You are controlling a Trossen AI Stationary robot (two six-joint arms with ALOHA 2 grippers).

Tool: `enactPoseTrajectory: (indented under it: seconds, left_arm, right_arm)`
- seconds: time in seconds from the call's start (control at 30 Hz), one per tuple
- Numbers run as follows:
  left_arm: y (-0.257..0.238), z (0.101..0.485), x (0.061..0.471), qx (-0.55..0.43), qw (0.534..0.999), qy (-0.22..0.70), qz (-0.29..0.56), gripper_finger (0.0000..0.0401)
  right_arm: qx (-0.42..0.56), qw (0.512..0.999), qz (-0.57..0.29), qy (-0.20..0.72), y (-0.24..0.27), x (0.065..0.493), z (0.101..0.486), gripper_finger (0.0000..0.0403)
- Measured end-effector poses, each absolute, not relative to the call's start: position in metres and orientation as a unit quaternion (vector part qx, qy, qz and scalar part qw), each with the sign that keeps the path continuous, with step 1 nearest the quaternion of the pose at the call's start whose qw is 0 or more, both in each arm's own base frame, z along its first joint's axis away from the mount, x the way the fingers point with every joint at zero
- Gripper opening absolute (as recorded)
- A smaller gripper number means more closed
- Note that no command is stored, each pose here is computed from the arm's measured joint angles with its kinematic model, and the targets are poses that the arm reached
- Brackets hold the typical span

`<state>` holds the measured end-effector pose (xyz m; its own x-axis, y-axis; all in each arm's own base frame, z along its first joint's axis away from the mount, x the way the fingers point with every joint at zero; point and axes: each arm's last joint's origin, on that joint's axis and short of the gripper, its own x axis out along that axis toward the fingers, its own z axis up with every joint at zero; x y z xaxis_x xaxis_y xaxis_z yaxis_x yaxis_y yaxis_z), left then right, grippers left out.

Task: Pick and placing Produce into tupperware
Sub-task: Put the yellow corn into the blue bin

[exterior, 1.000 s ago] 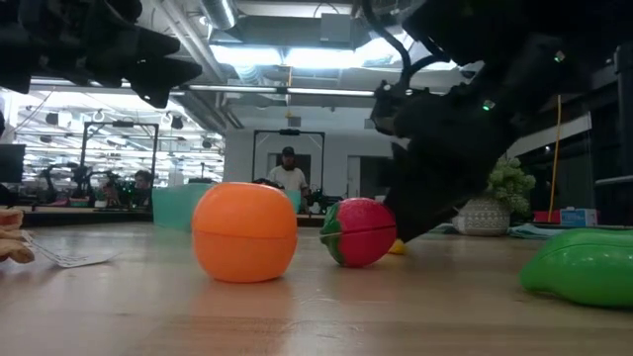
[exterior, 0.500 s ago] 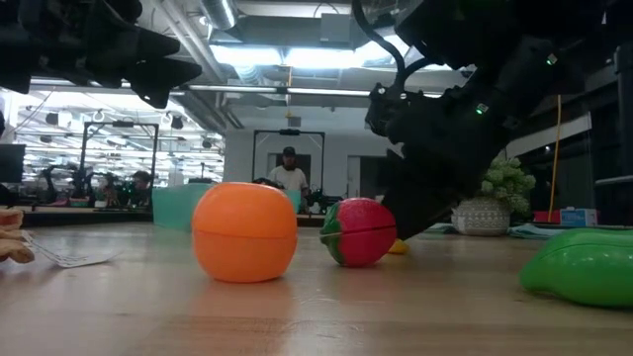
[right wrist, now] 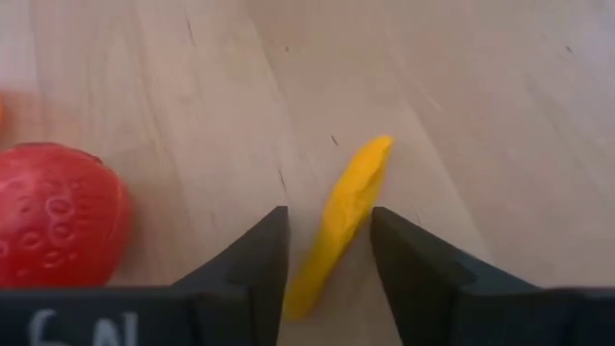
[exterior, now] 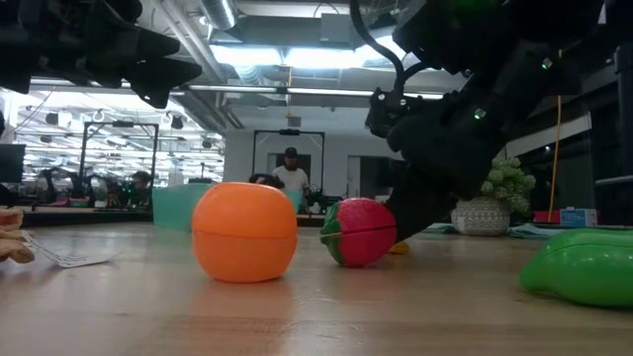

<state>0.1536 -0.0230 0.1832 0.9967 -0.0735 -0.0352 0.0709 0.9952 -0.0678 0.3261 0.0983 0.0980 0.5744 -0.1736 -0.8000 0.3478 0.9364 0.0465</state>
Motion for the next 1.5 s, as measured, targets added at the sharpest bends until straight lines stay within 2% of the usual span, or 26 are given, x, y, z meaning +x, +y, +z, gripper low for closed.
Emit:
enactPoseTrajectory:
  seconds: [0.5,0.93,1.17,1.33,1.5]
  left_arm:
    - [-0.023,0.183,0.154,-0.049,0.998,0.019,-0.036,0.0223]
    - [-0.023,0.184,0.154,-0.034,0.999,0.018,-0.036,0.0223]
    - [-0.023,0.184,0.154,-0.027,0.999,0.014,-0.036,0.0223]
    - [-0.023,0.188,0.154,-0.023,0.999,-0.005,-0.029,0.0223]
    - [-0.02,0.191,0.154,-0.024,0.999,-0.021,-0.014,0.0223]
  right_arm:
    - [0.095,0.883,-0.14,0.438,0.095,0.326,0.103,0.0095]
    - [0.121,0.894,-0.099,0.42,0.062,0.33,0.139,0.001]
    - [0.097,0.917,-0.094,0.376,0.042,0.328,0.171,0.0021]
    - [0.074,0.934,-0.09,0.337,0.031,0.323,0.198,0.0008]
    - [0.05,0.959,-0.087,0.265,0.02,0.326,0.22,0.0011]
